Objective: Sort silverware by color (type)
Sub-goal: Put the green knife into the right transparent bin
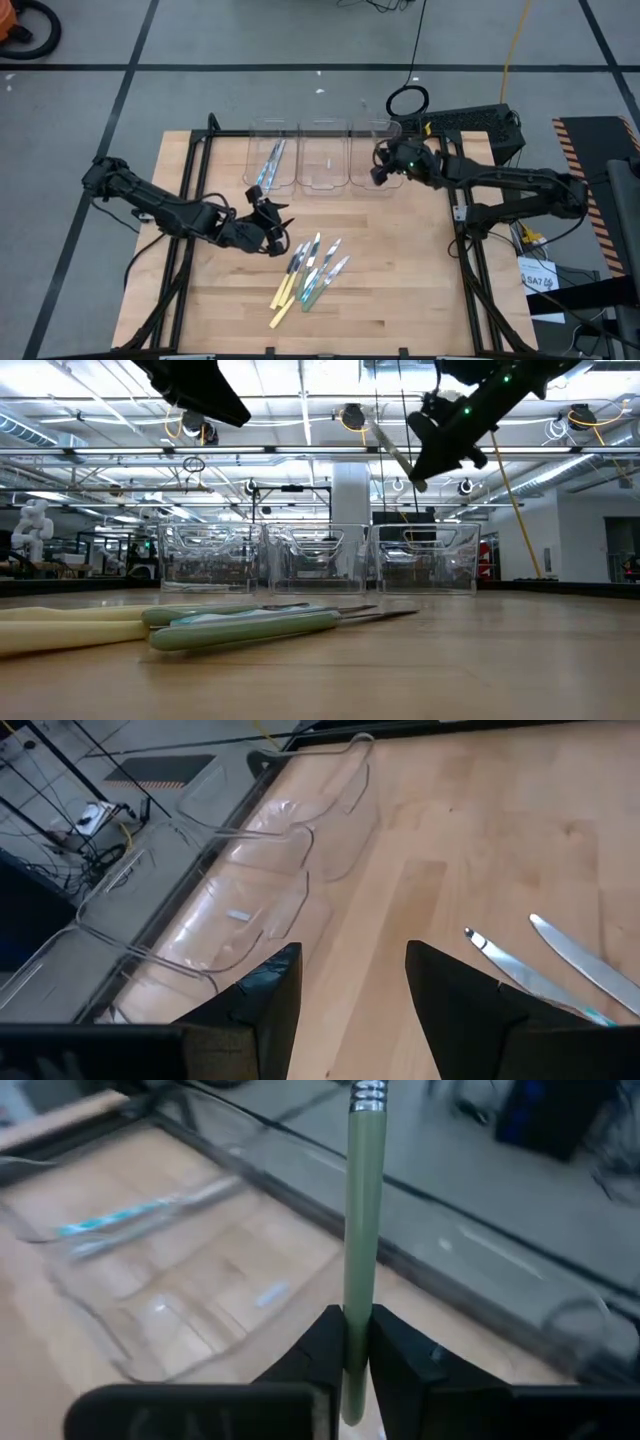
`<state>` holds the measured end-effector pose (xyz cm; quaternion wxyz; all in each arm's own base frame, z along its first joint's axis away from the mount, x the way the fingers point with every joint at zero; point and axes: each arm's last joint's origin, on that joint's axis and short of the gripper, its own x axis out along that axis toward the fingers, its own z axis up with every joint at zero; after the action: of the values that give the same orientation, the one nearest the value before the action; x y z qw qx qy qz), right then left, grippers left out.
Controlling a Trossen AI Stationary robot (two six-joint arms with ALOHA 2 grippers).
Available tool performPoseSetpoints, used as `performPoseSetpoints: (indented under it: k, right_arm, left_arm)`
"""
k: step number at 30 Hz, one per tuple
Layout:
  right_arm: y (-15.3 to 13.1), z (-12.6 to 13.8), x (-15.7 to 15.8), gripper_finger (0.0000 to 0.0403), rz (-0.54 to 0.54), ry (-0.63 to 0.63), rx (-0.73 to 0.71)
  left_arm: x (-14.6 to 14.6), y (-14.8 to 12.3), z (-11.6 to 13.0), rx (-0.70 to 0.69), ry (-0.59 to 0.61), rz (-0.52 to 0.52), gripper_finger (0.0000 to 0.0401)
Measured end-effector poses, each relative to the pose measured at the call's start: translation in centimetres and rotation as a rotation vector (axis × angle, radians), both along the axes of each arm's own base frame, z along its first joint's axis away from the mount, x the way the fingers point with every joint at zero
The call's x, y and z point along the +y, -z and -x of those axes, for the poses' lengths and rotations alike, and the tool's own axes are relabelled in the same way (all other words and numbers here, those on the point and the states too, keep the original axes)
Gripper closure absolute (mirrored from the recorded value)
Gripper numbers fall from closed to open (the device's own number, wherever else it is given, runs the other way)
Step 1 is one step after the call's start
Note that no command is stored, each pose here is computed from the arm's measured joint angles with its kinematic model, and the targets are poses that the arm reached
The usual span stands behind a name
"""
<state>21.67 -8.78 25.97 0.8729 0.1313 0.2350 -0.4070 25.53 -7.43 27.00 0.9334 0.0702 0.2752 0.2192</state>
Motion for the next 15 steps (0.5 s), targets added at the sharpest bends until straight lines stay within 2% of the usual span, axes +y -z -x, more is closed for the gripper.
performPoseSetpoints:
  k: [8, 15]
  right_arm:
    - [1.9, -0.4, -1.2, 0.0382, -0.081, 0.090, 0.060]
    - [4.4, -0.6, -2.2, 0.0376, -0.158, 0.160, 0.179]
  left_arm:
    - [0.9, -0.4, -0.6, -0.038, -0.023, -0.005, 0.0213]
    - [1.5, -0.5, -0.8, -0.042, -0.032, -0.023, 0.0213]
